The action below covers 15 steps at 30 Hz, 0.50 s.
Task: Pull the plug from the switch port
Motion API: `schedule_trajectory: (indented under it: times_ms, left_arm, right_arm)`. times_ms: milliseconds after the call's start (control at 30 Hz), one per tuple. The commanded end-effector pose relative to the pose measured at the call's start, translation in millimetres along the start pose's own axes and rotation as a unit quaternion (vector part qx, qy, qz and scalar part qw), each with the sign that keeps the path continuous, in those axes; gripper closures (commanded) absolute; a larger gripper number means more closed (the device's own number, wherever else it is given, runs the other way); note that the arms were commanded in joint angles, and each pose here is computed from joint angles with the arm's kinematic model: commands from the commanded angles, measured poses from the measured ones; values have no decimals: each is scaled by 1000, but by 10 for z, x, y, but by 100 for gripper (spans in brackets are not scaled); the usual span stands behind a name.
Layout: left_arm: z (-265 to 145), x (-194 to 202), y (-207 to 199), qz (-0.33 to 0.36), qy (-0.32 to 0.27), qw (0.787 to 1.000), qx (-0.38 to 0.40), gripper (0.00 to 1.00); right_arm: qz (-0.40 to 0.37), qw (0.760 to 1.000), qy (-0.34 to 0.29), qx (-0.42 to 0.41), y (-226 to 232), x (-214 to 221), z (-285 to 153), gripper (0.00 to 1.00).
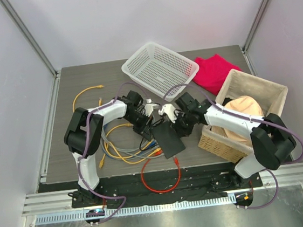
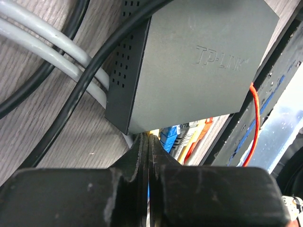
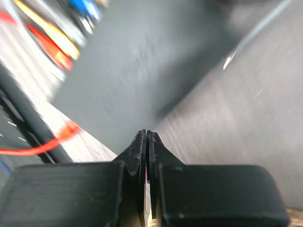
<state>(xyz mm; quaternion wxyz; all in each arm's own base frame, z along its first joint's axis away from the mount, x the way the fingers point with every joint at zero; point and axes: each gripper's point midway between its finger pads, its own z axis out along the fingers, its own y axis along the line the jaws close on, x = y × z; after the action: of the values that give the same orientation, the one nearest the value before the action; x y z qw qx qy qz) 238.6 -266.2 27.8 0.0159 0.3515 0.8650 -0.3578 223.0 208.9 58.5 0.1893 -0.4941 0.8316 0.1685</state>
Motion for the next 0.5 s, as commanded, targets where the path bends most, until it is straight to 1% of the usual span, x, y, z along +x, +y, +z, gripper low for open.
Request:
schedule_trajectory:
  times_ms: [0, 133, 267, 367, 433, 467]
  left_arm:
    - [-92, -72, -107, 24, 1, 1000, 20, 100]
    - [-224, -151, -141, 33, -3, 999, 21, 100]
    - [-408, -111, -277, 45, 4, 999, 24, 100]
    - [-624, -52, -346, 73, -9, 997, 3, 95]
    - [-704, 61, -255, 85, -2, 996, -27, 95]
    - [-780, 74, -276, 95, -8, 995, -38, 94]
  right_arm:
    - [4, 995, -89, -36, 159, -569, -375, 98]
    - [10, 996, -79, -42, 147, -529, -255, 99]
    - [6, 997, -62, -52, 191, -473, -141, 99]
    - [0, 997, -53, -53, 213, -454, -49, 99]
    - [-3, 998, -50, -43, 185, -434, 15, 99]
    - [-3, 998, -47, -42, 181, -418, 47, 99]
